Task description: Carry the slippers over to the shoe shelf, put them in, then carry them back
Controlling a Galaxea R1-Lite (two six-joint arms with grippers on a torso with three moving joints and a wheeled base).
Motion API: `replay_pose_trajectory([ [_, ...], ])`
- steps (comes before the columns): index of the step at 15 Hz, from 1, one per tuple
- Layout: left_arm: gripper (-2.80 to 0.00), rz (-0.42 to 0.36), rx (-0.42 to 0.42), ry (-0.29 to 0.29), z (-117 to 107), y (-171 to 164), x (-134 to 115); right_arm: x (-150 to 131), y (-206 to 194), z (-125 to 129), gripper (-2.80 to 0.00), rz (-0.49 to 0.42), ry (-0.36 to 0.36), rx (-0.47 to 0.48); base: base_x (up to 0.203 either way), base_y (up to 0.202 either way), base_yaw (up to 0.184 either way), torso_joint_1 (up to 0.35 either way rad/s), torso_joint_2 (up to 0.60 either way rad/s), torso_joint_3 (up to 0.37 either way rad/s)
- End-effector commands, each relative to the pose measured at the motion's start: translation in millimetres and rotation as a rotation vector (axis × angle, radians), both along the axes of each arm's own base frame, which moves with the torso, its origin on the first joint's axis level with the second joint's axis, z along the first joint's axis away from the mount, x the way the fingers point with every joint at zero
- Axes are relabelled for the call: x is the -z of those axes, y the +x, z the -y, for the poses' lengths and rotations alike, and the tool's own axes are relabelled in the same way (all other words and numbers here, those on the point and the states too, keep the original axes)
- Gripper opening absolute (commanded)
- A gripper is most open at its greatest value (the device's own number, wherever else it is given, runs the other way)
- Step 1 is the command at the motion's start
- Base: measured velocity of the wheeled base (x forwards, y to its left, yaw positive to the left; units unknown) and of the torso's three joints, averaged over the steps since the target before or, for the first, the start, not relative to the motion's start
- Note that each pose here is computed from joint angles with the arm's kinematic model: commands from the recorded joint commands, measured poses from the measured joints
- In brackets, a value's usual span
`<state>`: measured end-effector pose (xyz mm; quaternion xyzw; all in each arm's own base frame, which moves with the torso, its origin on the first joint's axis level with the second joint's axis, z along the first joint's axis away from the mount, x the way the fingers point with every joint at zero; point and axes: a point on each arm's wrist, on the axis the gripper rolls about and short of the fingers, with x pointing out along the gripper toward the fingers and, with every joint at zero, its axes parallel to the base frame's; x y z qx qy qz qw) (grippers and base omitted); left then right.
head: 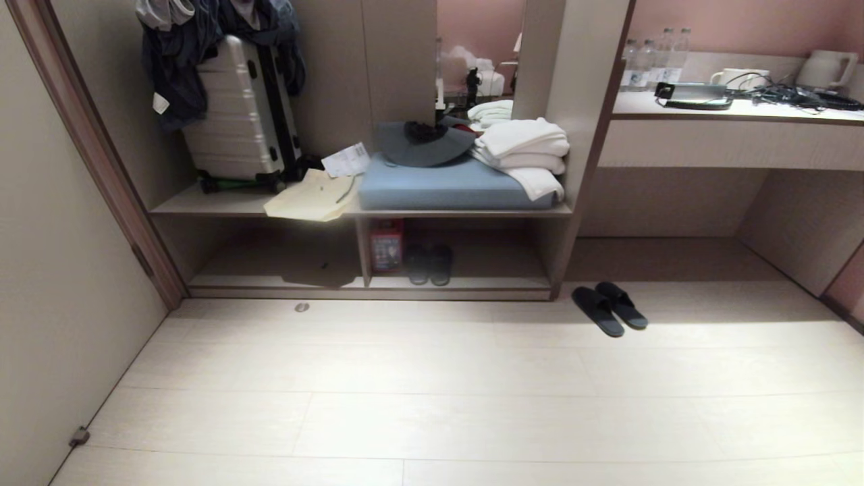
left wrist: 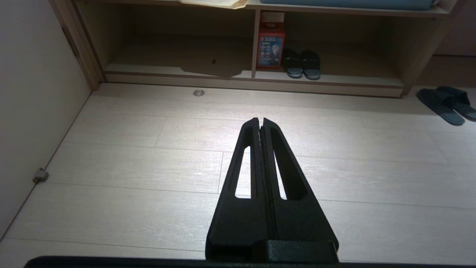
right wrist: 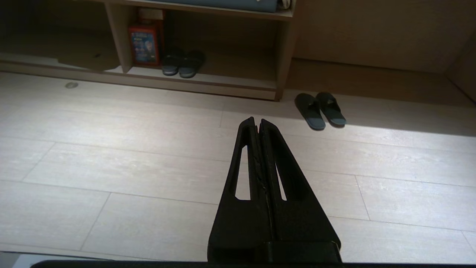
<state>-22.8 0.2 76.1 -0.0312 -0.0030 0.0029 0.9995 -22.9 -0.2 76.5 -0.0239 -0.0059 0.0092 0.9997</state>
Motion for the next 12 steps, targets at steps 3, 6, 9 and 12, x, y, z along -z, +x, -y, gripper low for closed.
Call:
replay_pose_trajectory([
  [3, -2.80, 0.002, 0.000, -0.001, 0.0, 0.0, -0.2, -0.1, 0.0, 0.0, -2.80, 0.001, 0.005, 0.000, 0.000, 0.000, 0.000, 0.000, 0.00, 0.000],
  [6, -2.80, 0.000, 0.000, 0.001, 0.0, 0.1, 0.2, -0.1, 0.0, 0.1, -2.80, 0.001, 0.010, 0.003, 0.000, 0.000, 0.000, 0.000, 0.00, 0.000],
  [9, -2.80, -0.001, 0.000, -0.001, 0.0, 0.1, 0.0, 0.1, 0.0, 0.1, -2.80, 0.000, 0.011, 0.003, 0.000, 0.000, 0.000, 0.000, 0.00, 0.000],
  [12, -2.80, 0.000, 0.000, -0.001, 0.0, 0.0, 0.0, 0.1, 0.0, 0.1, -2.80, -0.001, 0.017, 0.003, 0.000, 0.000, 0.000, 0.000, 0.00, 0.000],
])
